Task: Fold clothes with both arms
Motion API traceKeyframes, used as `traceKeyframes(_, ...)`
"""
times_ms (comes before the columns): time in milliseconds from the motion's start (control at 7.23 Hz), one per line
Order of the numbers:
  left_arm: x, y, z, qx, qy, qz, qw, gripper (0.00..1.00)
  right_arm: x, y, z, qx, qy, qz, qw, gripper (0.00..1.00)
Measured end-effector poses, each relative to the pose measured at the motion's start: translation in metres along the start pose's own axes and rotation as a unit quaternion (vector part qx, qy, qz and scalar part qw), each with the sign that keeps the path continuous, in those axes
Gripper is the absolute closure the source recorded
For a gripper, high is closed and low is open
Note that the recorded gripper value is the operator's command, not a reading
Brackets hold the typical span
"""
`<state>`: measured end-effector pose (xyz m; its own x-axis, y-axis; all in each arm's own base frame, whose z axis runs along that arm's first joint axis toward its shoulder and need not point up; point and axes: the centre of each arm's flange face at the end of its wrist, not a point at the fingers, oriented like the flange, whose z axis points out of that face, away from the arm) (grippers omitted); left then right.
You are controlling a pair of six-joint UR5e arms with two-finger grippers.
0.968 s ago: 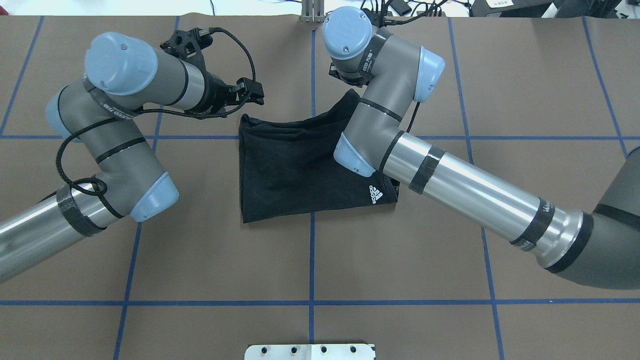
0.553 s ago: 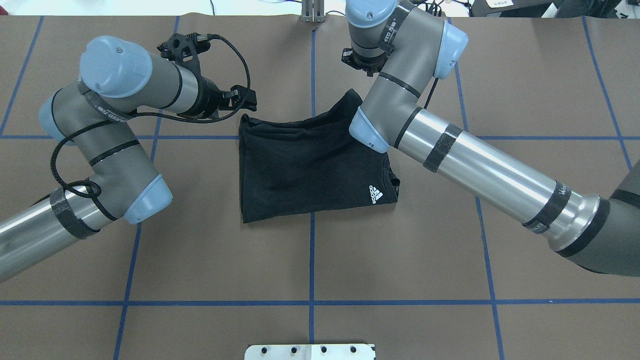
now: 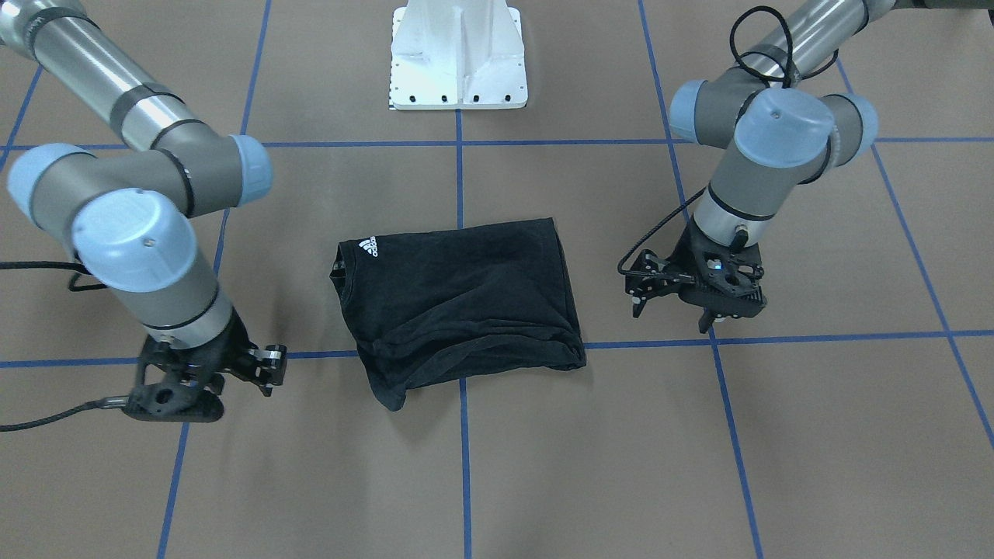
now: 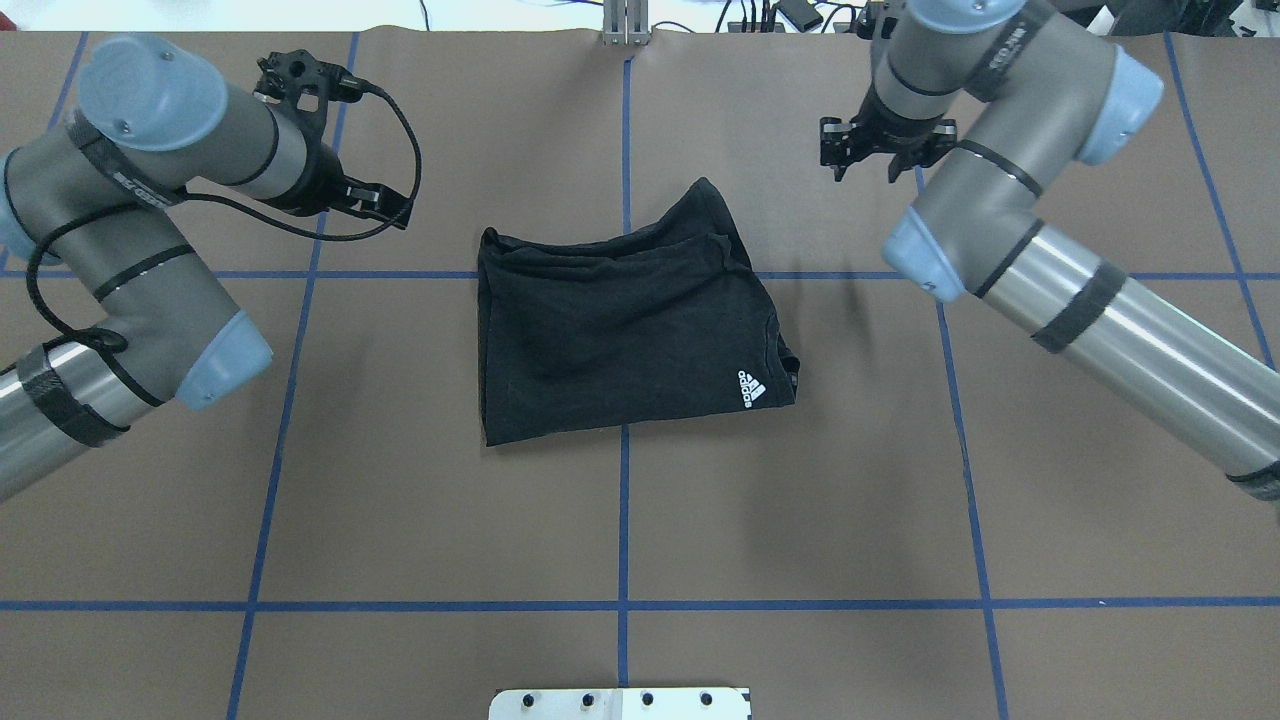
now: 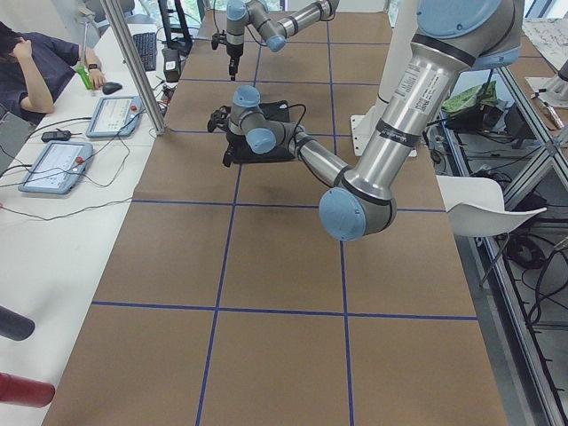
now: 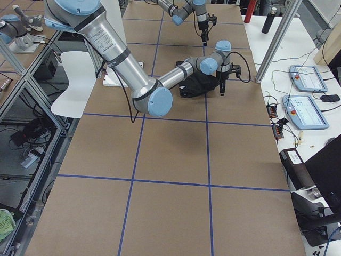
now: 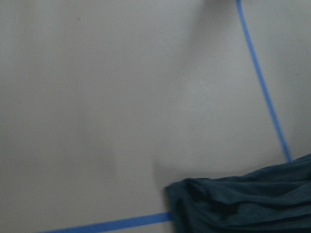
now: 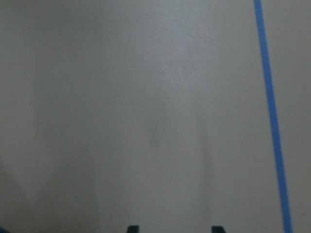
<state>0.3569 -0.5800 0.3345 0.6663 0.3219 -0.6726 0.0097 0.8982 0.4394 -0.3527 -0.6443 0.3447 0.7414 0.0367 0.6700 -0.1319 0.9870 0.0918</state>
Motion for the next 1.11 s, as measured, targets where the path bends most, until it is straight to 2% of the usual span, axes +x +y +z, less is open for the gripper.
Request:
traceKeyframes(276, -0.087, -0.003, -0.021, -0.03, -0.027, 0.071, 0.9967, 0.0, 0.127, 0.025, -0.02, -0.026, -0.008, -0.049, 0.9984, 0.0)
traceKeyframes(553, -0.186, 0.004, -0.053, -0.057, -0.052, 0.095, 0.9926, 0.0, 0.25, 0.068, -0.041, -0.049, 0.01, -0.107, 0.993, 0.0)
traceKeyframes(691, -0.232, 0.013, -0.071, -0.069, -0.056, 0.093, 0.9917, 0.0, 0.306, 0.092, -0.053, -0.057, 0.014, -0.125, 0.9905, 0.0)
traceKeyframes(829, -0.272, 0.024, -0.089, -0.082, -0.058, 0.087, 0.991, 0.0, 0.36, 0.117, -0.066, -0.064, 0.007, -0.13, 0.9894, 0.0)
traceKeyframes(1106, -0.34, 0.049, -0.119, -0.133, -0.073, 0.049, 0.9873, 0.0, 0.456, 0.166, -0.093, -0.061, -0.009, -0.104, 0.9926, 0.01)
